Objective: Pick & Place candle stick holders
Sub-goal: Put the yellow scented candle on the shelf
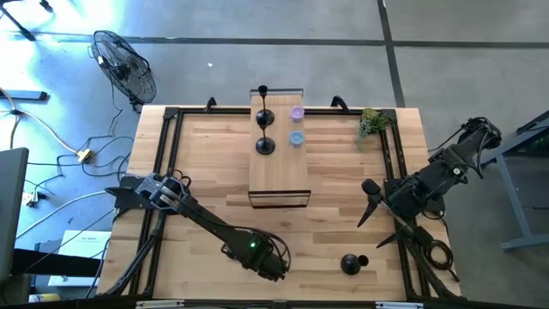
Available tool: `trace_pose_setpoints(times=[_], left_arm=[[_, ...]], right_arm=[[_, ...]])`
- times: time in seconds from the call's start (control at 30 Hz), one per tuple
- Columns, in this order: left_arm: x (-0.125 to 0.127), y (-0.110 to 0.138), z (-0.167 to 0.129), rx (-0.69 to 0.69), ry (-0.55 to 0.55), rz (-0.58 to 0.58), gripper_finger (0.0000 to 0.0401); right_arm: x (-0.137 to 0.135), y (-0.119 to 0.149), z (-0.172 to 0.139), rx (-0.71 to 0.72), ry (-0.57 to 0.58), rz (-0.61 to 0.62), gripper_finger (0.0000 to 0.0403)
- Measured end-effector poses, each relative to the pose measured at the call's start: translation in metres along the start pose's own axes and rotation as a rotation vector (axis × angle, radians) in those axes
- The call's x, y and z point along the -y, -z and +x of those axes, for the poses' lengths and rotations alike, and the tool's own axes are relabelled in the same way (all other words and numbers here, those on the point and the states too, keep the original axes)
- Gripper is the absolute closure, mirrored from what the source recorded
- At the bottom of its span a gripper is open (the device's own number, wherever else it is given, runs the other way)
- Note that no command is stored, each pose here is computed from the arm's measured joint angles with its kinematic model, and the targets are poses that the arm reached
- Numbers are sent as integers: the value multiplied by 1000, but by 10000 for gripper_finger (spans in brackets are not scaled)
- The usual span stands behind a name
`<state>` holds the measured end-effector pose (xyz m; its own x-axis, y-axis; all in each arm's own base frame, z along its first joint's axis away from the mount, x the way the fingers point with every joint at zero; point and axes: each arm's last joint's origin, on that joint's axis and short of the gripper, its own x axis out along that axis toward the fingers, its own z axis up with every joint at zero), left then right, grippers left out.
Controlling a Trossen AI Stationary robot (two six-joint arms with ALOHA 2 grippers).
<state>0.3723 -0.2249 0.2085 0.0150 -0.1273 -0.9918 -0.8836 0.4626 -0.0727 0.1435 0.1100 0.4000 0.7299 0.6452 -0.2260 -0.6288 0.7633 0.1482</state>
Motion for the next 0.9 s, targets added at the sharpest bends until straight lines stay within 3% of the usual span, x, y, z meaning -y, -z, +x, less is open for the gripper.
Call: trace_pose_setpoints(times=[0.47,0.9], left_arm=[[-1,-2,3,43,-7,20,45],[-1,1,4,-5,-11,13,45]], right_arm=[[0,0,0,0,-1,23,121],[0,0,0,0,-1,23,121]])
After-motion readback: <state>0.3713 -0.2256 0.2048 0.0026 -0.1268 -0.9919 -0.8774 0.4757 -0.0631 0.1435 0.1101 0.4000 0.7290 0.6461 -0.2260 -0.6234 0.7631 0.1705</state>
